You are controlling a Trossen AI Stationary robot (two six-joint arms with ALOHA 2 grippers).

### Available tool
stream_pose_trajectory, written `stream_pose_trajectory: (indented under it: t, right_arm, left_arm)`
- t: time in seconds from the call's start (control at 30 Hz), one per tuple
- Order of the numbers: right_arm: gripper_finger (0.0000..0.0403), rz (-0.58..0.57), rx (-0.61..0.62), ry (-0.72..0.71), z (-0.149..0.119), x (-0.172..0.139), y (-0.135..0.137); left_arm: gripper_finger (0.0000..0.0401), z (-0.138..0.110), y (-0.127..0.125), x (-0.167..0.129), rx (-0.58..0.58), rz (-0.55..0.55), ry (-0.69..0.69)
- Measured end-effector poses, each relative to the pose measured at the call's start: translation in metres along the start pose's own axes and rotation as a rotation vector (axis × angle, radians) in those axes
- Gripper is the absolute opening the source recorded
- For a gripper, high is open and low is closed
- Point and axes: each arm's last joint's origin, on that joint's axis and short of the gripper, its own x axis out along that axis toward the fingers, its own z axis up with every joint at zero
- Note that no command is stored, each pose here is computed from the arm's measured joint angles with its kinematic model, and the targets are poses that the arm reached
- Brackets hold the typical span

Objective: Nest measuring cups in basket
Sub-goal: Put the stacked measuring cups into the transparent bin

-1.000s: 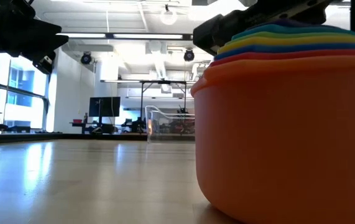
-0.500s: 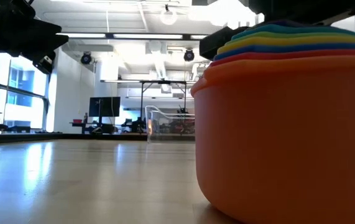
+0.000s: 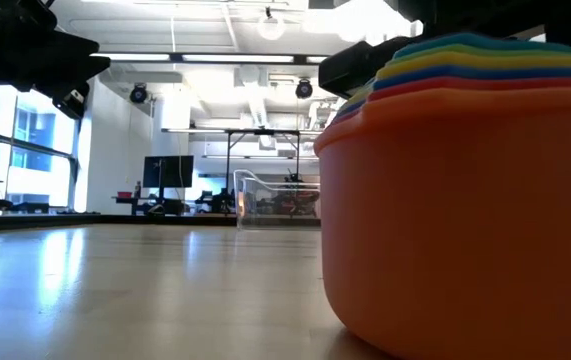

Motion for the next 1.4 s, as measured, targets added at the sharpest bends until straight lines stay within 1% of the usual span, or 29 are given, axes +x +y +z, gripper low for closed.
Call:
stream_pose_trajectory:
  t: [0.2, 0.3, 0.43, 0.7, 0.8, 1.0, 1.2, 1.4]
  right_arm:
    - [0.0173, 0.0, 0.003, -0.016, 0.001, 0.0, 0.0]
    - [0.0159, 0.002, 0.033, -0.022, 0.002, 0.0, 0.0]
    - [0.0144, 0.001, 0.098, -0.028, 0.002, 0.0, -0.001]
    - [0.0142, -0.046, 0.28, -0.059, 0.003, -0.001, -0.014]
    - [0.0141, -0.059, 0.356, -0.068, 0.002, -0.001, -0.021]
    - [0.014, -0.068, 0.465, -0.077, -0.003, -0.002, -0.041]
    - [0.0139, -0.078, 0.611, -0.081, -0.013, -0.003, -0.07]
    - [0.0124, -0.089, 0.721, -0.086, -0.023, -0.005, -0.094]
  left_arm:
    - [0.0091, 0.0, 0.0, 0.0, 0.0, 0.0, 0.0]
    - [0.0091, 0.0, 0.0, 0.0, 0.0, 0.0, 0.0]
    - [0.0091, 0.0, 0.0, 0.0, 0.0, 0.0, 0.0]
    - [0.0091, 0.0, 0.0, 0.0, 0.0, 0.0, 0.0]
    - [0.0091, 0.0, 0.0, 0.0, 0.0, 0.0, 0.0]
    - [0.0091, 0.0, 0.0, 0.0, 0.0, 0.0, 0.0]
    - [0.0091, 0.0, 0.0, 0.0, 0.0, 0.0, 0.0]
    - [0.0091, 0.0, 0.0, 0.0, 0.0, 0.0, 0.0]
